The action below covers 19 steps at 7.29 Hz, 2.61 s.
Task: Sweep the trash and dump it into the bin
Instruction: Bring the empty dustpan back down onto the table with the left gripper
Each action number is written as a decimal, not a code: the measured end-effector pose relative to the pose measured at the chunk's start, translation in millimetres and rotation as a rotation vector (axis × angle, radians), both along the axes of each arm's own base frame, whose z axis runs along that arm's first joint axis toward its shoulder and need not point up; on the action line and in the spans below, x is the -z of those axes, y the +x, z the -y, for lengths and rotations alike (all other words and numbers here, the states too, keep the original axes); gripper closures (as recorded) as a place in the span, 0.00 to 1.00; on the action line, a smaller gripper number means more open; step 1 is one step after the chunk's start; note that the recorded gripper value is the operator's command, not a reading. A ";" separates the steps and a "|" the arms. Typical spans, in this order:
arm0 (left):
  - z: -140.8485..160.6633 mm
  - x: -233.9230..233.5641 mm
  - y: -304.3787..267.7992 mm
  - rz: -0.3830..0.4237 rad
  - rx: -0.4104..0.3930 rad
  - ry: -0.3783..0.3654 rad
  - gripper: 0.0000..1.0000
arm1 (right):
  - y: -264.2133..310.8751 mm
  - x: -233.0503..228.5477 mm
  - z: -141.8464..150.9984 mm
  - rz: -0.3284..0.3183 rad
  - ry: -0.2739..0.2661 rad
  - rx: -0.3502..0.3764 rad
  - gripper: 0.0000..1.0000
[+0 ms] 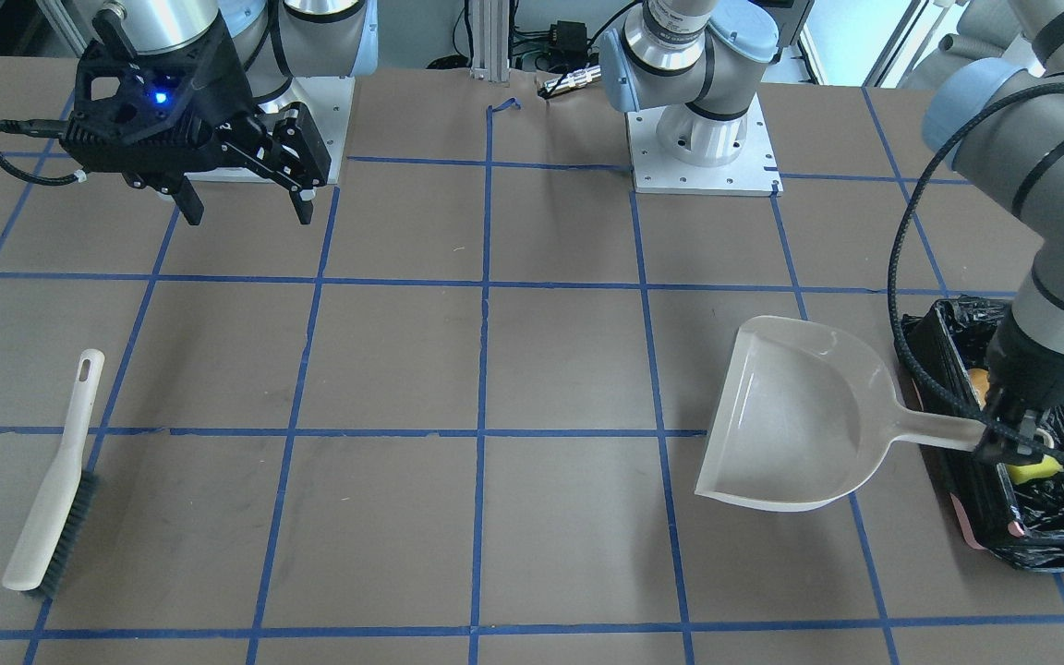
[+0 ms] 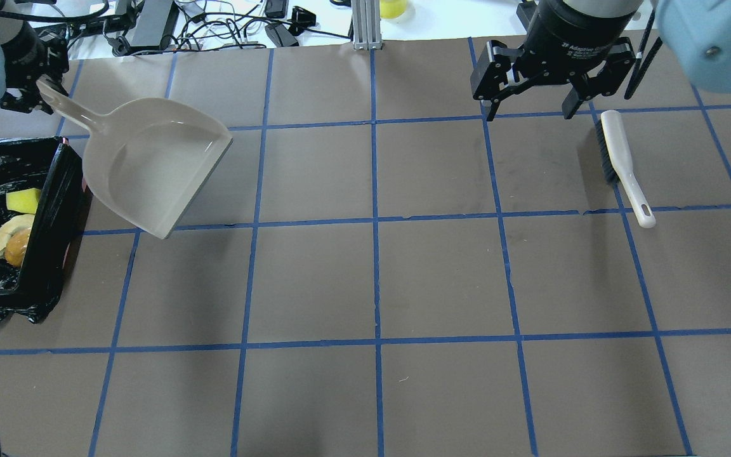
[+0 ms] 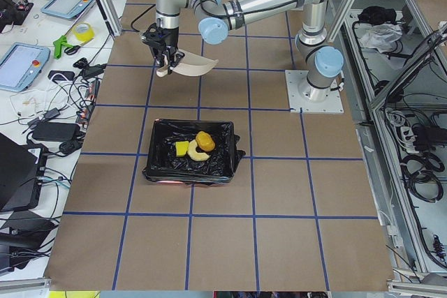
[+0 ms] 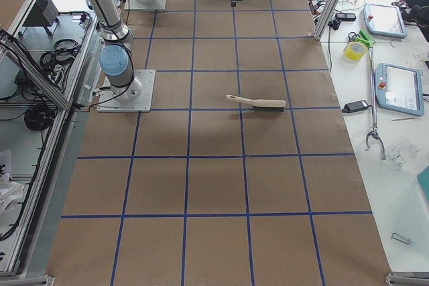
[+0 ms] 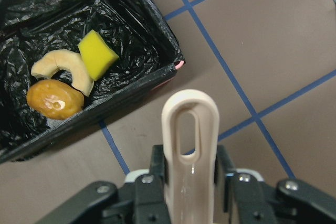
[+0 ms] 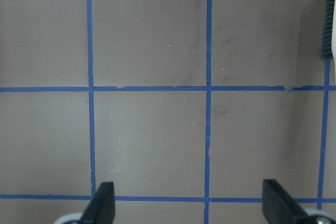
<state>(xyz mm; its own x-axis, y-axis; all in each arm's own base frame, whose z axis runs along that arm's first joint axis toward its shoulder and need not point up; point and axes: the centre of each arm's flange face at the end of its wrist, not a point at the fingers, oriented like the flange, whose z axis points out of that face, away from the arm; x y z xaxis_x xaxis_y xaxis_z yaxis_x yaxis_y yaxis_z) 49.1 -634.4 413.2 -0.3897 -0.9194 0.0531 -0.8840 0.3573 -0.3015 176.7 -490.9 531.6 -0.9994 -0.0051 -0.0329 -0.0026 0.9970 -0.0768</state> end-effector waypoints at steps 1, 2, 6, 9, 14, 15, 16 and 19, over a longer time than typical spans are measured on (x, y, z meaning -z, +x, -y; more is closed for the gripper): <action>6.7 14.6 -11.2 -0.023 -0.045 0.000 1.00 | 0.0 0.3 0.0 0.000 0.001 -0.001 0.00; 13.5 30.9 -19.2 -0.046 -0.081 0.006 1.00 | 0.0 0.5 -0.1 0.000 0.001 -0.002 0.00; 42.7 93.1 -25.3 -0.107 -0.157 0.001 1.00 | 0.0 0.2 -0.3 0.000 0.000 -0.003 0.00; 61.8 127.6 -24.2 -0.137 -0.179 -0.010 1.00 | 0.1 0.2 -0.4 0.001 0.000 -0.003 0.00; 71.1 149.5 -28.5 -0.213 -0.250 -0.007 1.00 | 0.4 0.3 -0.6 0.002 0.002 -0.003 0.00; 70.8 150.1 -27.2 -0.204 -0.255 -0.005 1.00 | 0.2 0.3 -0.6 0.002 0.002 -0.002 0.00; 70.4 151.7 -25.5 -0.190 -0.259 -0.001 1.00 | 0.2 0.3 -0.6 0.002 0.002 -0.002 0.00; 68.7 152.9 -21.7 -0.150 -0.257 0.007 1.00 | 0.2 0.3 -0.6 0.002 0.002 -0.002 0.00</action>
<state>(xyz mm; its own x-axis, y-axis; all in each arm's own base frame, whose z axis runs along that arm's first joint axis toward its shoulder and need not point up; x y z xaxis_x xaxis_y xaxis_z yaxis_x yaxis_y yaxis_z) 27.5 -703.1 260.3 -0.1320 -0.9875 0.0861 -0.9804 0.1172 -0.1586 176.9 -490.3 531.2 -0.9994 -0.0069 -0.0350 -0.0042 0.9972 -0.0748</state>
